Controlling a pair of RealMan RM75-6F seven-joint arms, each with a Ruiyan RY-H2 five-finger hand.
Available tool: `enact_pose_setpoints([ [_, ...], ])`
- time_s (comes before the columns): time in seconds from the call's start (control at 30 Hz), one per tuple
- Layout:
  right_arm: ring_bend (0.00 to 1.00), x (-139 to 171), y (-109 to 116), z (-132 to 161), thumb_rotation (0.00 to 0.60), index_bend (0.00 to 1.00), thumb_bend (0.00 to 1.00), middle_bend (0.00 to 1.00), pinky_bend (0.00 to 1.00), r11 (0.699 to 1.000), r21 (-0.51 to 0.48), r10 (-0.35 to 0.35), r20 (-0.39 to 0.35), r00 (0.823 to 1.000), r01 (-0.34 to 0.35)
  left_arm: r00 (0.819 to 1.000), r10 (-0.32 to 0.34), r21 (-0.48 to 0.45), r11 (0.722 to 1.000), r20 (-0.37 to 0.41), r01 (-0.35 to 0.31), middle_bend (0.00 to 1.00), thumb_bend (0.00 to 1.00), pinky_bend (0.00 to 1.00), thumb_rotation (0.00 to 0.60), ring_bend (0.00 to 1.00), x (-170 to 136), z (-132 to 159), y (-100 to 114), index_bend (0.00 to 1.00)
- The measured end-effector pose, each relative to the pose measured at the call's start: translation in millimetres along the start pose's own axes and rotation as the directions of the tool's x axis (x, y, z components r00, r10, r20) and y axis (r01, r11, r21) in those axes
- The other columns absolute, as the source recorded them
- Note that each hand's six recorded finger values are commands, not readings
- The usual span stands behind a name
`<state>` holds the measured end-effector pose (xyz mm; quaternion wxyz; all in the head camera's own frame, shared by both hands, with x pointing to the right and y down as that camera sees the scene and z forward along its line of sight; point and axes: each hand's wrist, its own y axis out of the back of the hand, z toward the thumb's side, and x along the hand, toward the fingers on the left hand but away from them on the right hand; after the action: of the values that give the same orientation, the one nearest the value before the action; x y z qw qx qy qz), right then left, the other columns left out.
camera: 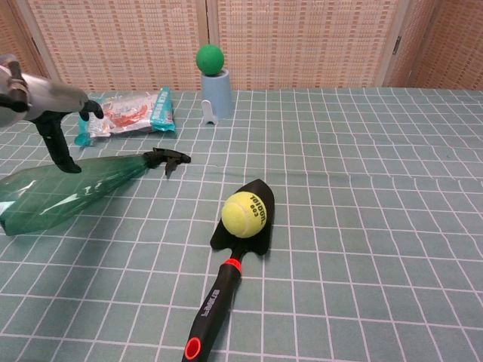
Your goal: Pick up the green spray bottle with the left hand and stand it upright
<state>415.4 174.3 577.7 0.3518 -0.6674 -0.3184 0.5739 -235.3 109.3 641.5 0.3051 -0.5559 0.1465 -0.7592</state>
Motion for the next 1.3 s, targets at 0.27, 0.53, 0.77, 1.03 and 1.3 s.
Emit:
enact_pose_setpoints([
  [0.27, 0.0, 0, 0, -2, 0.6, 0.1, 0.0, 0.0, 0.0, 1.0, -0.006, 0.017, 0.003, 1.0, -0.017, 0.999, 0.011, -0.056, 0.998, -0.03, -0.013, 0.13, 0.22, 0.17, 0.6, 0.06, 10, 30, 24, 0.0],
  [0.53, 0.0, 2, -1, 0, 0.6, 0.14, 0.0, 0.0, 0.0, 0.999, -0.012, 0.043, -0.032, 0.999, -0.044, 0.99, -0.093, -0.153, 0.985, -0.106, 0.076, 0.13, 0.22, 0.16, 0.6, 0.06, 28, 51, 37, 0.0],
  [0.77, 0.0, 3, -1, -3, 0.6, 0.17, 0.0, 0.0, 0.0, 0.998, -0.017, 0.053, -0.031, 0.998, -0.054, 0.978, -0.098, -0.084, 0.993, -0.185, 0.084, 0.13, 0.22, 0.11, 0.6, 0.06, 41, 57, 35, 0.01],
  [1.03, 0.0, 2, -2, -5, 0.6, 0.19, 0.0, 0.0, 0.0, 0.997, -0.015, 0.077, -0.016, 0.997, -0.078, 0.966, -0.118, 0.008, 0.992, -0.231, 0.123, 0.13, 0.22, 0.1, 0.6, 0.06, 45, 65, 14, 0.06],
  [1.3, 0.0, 3, -2, -5, 0.6, 0.21, 0.0, 0.0, 0.0, 0.996, -0.013, 0.091, -0.015, 0.996, -0.091, 0.954, -0.142, -0.136, 0.985, -0.266, 0.109, 0.22, 0.22, 0.08, 0.6, 0.13, 53, 62, 11, 0.16],
])
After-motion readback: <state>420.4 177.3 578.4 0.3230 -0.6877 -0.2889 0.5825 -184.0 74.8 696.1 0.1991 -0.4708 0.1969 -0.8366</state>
